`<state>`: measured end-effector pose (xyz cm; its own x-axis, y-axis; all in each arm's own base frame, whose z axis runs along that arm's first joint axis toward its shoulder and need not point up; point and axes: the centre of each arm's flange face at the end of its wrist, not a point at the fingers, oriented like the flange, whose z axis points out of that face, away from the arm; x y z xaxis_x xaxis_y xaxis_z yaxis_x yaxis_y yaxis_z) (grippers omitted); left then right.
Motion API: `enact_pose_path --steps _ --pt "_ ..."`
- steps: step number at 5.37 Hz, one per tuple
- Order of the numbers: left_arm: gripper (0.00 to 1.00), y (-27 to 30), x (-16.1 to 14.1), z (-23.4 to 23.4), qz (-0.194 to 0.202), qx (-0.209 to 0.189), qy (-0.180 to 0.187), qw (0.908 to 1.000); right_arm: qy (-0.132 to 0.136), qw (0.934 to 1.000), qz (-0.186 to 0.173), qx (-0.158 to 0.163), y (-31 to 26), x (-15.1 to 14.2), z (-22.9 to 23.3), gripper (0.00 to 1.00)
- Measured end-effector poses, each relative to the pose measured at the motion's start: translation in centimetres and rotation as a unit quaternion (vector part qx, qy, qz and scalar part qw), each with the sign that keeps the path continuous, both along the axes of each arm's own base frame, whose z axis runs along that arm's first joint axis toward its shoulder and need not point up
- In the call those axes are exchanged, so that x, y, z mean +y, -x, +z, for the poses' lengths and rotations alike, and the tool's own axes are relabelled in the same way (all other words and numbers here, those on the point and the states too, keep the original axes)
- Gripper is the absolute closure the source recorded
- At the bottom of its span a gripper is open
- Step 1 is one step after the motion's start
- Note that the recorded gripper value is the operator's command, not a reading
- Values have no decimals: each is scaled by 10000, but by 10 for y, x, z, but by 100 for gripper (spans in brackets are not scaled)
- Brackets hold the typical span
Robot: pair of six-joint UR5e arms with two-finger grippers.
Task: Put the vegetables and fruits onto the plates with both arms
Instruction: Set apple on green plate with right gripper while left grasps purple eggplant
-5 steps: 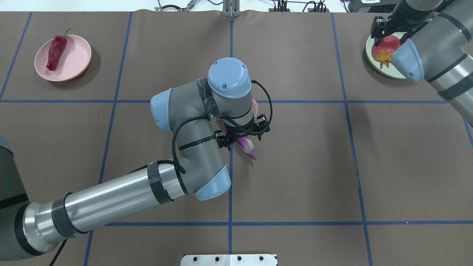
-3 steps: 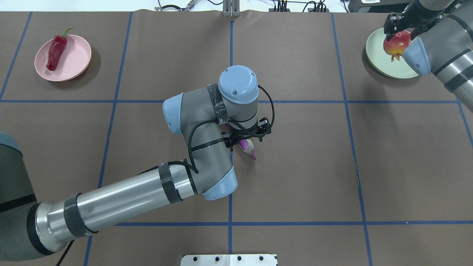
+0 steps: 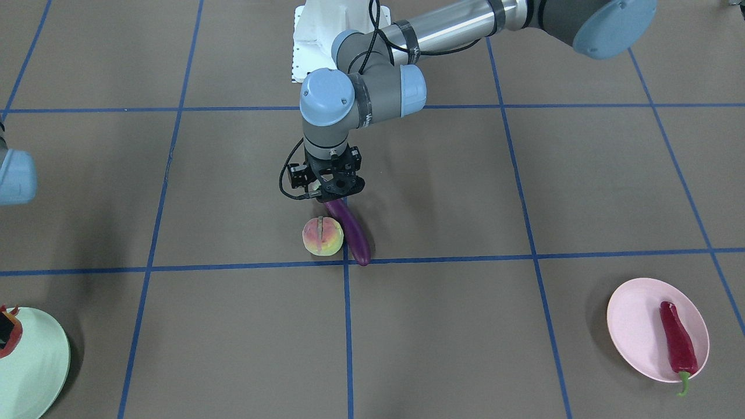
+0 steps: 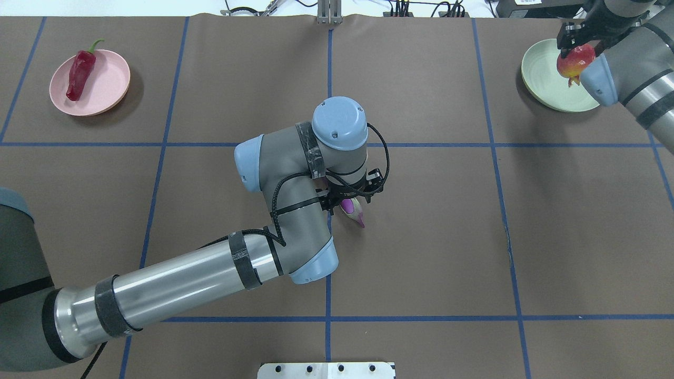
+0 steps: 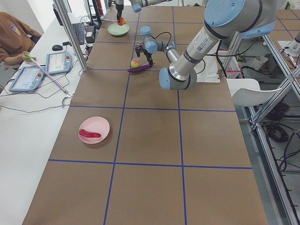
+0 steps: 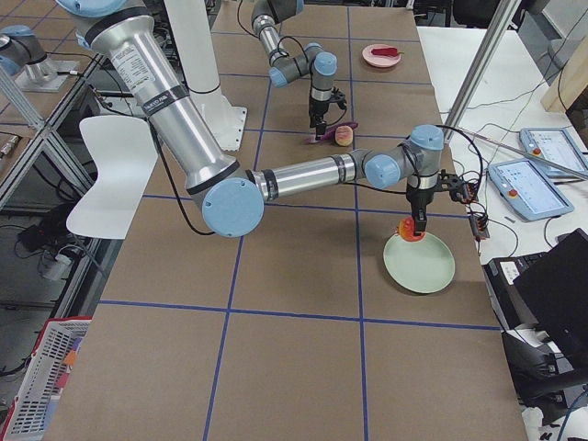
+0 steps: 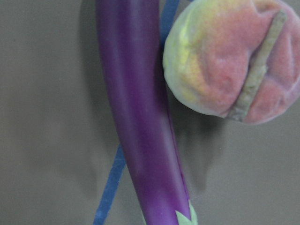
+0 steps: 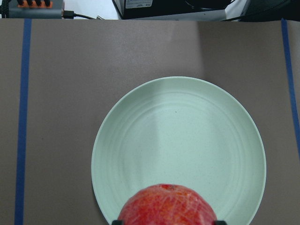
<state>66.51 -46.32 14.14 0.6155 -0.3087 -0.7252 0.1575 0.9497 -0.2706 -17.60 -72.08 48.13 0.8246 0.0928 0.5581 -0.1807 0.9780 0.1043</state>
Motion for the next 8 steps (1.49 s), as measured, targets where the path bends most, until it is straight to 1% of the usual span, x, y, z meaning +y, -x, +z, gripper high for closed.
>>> enact_pose_path --steps 1,3,4,5,6,7,8 --pt "32 -1 -2 3 -27 -32 -15 10000 -31 10000 16 69 1 -2 7 100" --pt "88 0 -4 4 -46 -54 -21 10000 -186 9997 28 121 9 -11 32 100" --pt "100 0 -5 4 -80 -63 -55 9999 -222 9996 6 151 16 -12 35 67" --pt "100 4 -11 1 -149 -15 -138 9998 -239 9996 -19 180 25 -11 35 1" --pt "100 14 -22 -4 -185 77 -239 9995 -226 9996 -34 177 33 -9 35 0" --pt "100 34 -42 -6 -189 103 -213 9995 -212 9997 -36 135 39 -8 32 0" --pt "100 59 -66 -7 -244 47 -50 9997 -204 9998 -45 7 42 -7 23 0"
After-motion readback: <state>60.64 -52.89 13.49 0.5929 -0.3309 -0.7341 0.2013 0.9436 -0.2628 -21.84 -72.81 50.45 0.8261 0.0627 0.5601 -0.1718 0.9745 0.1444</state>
